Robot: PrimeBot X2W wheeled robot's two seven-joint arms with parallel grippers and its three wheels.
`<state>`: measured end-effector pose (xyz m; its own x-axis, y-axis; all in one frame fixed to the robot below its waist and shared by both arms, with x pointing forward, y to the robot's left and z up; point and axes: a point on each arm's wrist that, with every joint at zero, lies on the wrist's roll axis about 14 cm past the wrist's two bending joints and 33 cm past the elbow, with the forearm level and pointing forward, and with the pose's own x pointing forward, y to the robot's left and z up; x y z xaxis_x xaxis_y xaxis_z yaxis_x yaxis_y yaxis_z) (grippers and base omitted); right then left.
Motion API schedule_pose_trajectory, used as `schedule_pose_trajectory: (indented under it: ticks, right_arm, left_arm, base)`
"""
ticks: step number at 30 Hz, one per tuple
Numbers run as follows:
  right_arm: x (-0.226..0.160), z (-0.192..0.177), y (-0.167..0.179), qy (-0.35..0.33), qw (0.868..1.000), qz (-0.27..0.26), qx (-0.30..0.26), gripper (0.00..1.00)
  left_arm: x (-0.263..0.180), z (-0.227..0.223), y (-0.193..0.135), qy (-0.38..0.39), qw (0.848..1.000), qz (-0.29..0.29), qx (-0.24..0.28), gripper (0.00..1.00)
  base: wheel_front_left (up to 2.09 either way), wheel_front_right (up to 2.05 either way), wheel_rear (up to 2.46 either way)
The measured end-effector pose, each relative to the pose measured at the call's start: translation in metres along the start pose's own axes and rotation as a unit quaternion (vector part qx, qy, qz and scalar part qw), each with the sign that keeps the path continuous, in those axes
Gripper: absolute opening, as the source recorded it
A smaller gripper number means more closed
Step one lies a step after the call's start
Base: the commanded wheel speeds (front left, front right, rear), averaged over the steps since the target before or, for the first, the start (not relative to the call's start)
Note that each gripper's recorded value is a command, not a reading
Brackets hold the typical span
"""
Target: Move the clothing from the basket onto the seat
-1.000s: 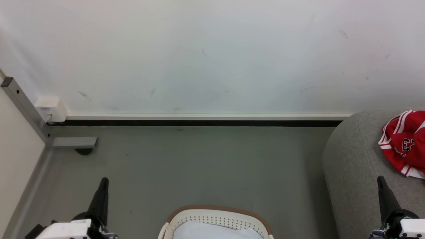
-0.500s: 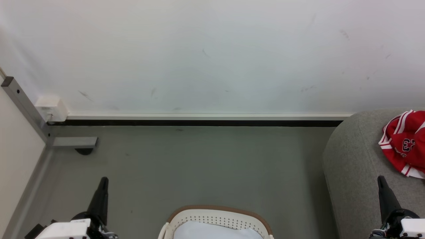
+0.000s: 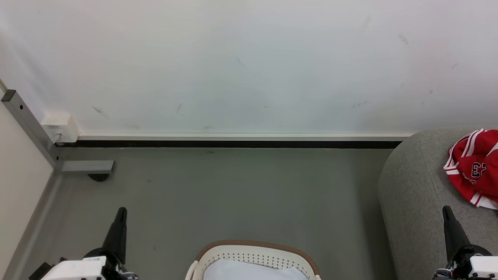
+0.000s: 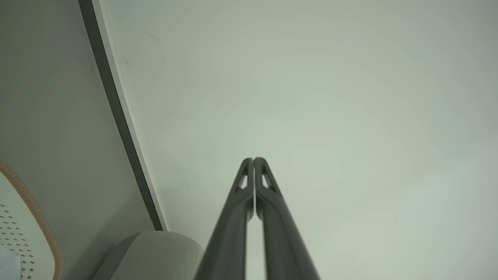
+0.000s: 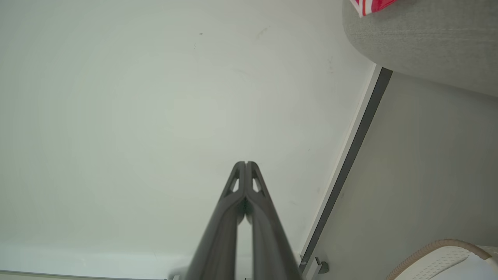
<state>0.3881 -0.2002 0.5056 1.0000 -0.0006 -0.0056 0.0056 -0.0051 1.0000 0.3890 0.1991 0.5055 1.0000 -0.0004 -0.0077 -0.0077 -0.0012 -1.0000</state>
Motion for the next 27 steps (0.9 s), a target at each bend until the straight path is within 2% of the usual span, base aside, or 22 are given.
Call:
schedule_pose_trajectory:
  ticks: [27]
  right_arm:
    - [0.0000, 0.0000, 0.0001, 0.000, 1.000, 0.000, 0.000, 0.00]
  left_arm:
    - [0.0000, 0.0000, -0.0001, 0.000, 1.000, 0.000, 0.000, 0.00]
  base:
    - [0.00, 0.00, 0.00]
